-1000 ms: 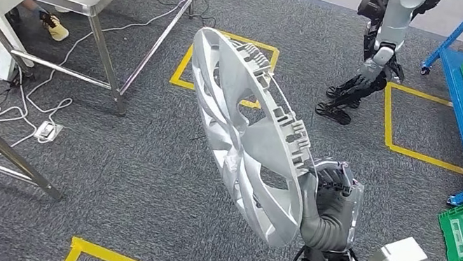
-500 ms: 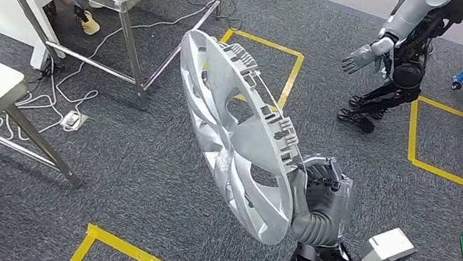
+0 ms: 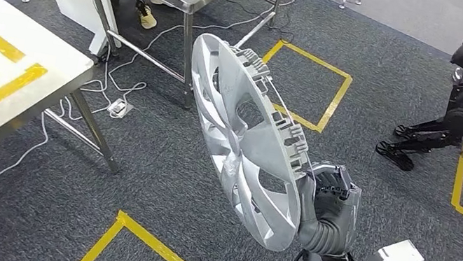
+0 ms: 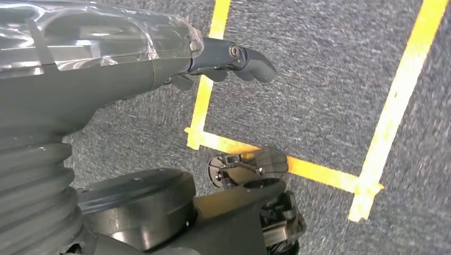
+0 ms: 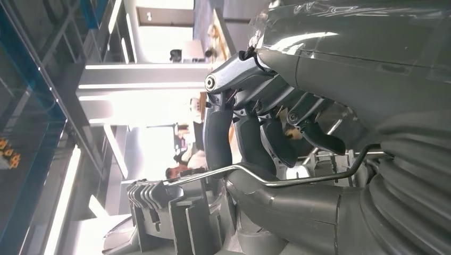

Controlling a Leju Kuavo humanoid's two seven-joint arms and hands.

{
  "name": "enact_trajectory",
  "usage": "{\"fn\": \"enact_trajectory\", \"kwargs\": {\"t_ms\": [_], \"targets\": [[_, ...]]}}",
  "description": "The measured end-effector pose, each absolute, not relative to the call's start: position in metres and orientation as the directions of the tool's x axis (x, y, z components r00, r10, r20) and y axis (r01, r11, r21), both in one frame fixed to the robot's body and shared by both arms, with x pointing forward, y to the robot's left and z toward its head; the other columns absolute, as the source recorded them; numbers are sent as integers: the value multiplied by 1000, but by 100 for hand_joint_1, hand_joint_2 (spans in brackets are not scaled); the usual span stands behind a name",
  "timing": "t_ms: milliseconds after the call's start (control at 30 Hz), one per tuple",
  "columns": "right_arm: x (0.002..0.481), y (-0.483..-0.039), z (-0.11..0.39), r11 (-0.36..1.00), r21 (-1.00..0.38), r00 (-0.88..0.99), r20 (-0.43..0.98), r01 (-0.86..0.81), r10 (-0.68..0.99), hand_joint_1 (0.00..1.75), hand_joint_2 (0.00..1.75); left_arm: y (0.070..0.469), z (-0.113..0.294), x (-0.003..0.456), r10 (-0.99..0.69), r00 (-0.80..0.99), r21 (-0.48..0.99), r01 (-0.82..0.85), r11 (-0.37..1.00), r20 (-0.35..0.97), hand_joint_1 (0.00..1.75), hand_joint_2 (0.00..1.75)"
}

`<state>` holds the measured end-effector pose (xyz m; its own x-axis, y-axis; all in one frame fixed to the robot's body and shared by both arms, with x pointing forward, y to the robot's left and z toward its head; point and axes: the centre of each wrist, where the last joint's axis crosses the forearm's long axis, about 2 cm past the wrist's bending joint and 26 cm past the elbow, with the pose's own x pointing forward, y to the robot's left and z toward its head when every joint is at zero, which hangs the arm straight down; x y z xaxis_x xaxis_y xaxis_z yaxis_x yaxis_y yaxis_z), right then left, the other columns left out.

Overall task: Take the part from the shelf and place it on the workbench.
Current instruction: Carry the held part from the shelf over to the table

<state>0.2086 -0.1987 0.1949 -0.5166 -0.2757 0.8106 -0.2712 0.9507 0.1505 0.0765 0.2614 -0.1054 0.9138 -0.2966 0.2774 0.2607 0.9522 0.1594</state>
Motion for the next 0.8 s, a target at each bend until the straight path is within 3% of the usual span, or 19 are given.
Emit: {"fn": "enact_trajectory", "kwargs": {"t_ms": [800], "targets": [[207,-198,196,949,158,-518,808,-272,-283,175,175,261,-105,77,-300,912,164,263,951,278,0,175]]}}
